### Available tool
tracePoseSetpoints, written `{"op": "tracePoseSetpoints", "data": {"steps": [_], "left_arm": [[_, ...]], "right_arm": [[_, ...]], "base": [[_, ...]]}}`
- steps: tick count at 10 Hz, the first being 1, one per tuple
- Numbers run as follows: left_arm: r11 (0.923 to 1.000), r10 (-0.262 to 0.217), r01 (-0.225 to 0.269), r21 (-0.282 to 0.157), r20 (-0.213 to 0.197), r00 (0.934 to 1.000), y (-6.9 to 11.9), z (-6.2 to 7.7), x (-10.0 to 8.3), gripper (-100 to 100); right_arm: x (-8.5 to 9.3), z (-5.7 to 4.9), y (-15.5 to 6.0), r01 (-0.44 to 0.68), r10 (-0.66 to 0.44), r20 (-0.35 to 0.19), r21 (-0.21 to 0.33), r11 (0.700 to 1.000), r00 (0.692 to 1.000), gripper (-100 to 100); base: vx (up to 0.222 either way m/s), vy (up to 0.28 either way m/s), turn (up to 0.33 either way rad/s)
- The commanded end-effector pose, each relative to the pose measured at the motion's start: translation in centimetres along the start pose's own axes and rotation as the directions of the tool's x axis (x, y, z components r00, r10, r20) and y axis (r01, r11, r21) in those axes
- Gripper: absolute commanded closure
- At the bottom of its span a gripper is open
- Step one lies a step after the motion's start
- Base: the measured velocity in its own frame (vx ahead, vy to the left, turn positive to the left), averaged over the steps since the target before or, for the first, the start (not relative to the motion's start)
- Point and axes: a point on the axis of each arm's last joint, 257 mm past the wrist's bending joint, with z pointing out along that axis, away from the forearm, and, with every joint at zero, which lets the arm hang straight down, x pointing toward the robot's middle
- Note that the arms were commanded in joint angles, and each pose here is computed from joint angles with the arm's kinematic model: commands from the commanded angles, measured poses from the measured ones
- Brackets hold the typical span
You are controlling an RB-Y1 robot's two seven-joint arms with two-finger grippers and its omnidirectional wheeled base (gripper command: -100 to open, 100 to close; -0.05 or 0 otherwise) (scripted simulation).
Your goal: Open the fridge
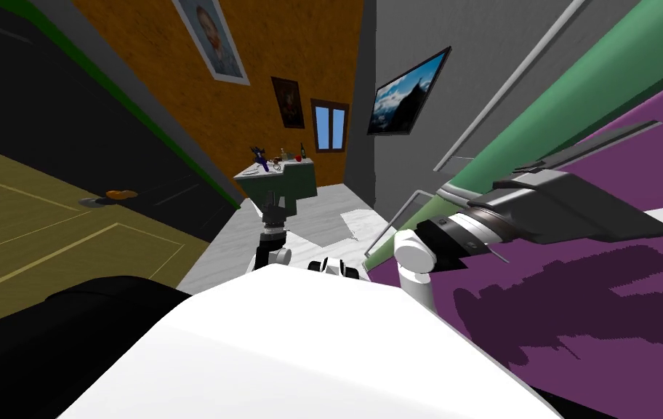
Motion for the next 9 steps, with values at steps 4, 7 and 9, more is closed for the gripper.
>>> {"op": "tracePoseSetpoints", "data": {"steps": [4, 7, 9], "left_arm": [[1.0000, 0.000, 0.000, 0.000, 0.000, 1.0000, 0.0, 0.0, 0.0, 0], [1.0000, 0.000, 0.000, 0.000, 0.000, 1.0000, 0.0, 0.0, 0.0, 0], [1.0000, 0.000, 0.000, 0.000, 0.000, 1.0000, 0.0, 0.0, 0.0, 0]], "right_arm": [[-1.9, 0.6, 1.1, -0.193, 0.202, 0.068, -0.115, 0.974, 0.977, -100], [-3.2, 0.7, 1.4, -0.297, 0.319, 0.100, -0.188, 0.936, 0.942, -100], [-3.9, 0.7, 1.5, -0.343, 0.374, 0.113, -0.225, 0.912, 0.921, -100]], "base": [[0.027, -0.065, 0.155], [0.021, -0.057, 0.144], [0.004, -0.067, 0.162]]}}
